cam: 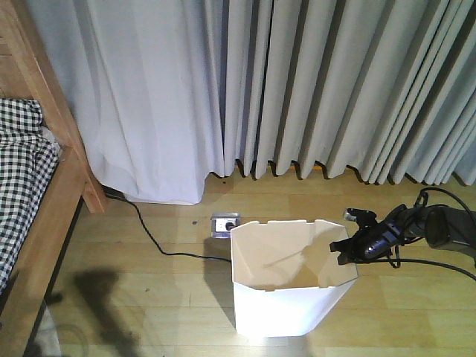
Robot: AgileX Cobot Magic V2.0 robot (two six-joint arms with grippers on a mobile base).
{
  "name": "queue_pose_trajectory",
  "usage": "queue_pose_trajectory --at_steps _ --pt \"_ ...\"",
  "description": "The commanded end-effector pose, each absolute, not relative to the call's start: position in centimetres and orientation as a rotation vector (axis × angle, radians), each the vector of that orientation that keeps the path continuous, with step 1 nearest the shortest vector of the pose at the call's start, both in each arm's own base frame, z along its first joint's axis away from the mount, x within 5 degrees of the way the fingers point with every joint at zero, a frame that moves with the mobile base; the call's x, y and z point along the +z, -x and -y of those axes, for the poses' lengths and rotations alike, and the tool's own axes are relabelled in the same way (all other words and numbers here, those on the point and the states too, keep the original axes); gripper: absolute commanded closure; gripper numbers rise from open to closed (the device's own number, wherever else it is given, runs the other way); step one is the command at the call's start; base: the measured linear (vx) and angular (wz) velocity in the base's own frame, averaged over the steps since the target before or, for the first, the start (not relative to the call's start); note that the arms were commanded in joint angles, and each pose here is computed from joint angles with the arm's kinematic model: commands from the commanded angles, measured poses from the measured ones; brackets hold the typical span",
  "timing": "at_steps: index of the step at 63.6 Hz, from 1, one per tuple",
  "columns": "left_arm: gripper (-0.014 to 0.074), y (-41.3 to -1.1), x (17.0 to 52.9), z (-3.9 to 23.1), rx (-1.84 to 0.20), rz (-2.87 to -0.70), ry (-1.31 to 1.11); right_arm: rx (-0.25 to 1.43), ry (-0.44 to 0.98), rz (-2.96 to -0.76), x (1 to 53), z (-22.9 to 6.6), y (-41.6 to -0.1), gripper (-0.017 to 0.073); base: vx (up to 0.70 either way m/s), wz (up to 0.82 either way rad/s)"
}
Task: Move trash bin to bedside with robot
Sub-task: 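Lower the bin to the floor beside the bed with the right gripper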
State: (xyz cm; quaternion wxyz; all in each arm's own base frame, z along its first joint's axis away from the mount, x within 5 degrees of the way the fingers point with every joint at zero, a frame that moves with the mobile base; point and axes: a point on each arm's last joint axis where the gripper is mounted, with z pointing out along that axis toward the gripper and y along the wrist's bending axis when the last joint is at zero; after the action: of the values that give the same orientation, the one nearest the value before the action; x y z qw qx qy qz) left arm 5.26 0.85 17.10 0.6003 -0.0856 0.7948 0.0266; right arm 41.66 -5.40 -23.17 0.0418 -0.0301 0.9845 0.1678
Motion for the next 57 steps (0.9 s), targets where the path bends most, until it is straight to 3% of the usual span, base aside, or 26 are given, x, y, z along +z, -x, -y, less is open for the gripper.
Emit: queue_pose_trajectory --at_steps 1,23,39,57 --pt "0.06 -5.35 17.64 -0.82 0.054 -1.766 0.191 0.593 0.06 -2.936 -19.36 5.49 -44.5 0.0401 0.0 0.0" --pt "0.06 -5.35 17.64 -0.82 0.054 -1.766 0.191 0.59 0.063 -2.938 -19.37 5.55 -44.48 0.0232 0.0 0.0" --pt "0.06 -5.35 17.64 -0.82 0.054 -1.766 0.191 0.591 0.064 -2.938 -19.37 5.54 -44.47 0.0162 0.0 0.0" --pt "0.06 -5.35 17.64 -0.82 0.054 -1.766 0.191 0.532 0.137 -2.977 -19.55 5.89 -44.15 -0.0017 0.0 0.0"
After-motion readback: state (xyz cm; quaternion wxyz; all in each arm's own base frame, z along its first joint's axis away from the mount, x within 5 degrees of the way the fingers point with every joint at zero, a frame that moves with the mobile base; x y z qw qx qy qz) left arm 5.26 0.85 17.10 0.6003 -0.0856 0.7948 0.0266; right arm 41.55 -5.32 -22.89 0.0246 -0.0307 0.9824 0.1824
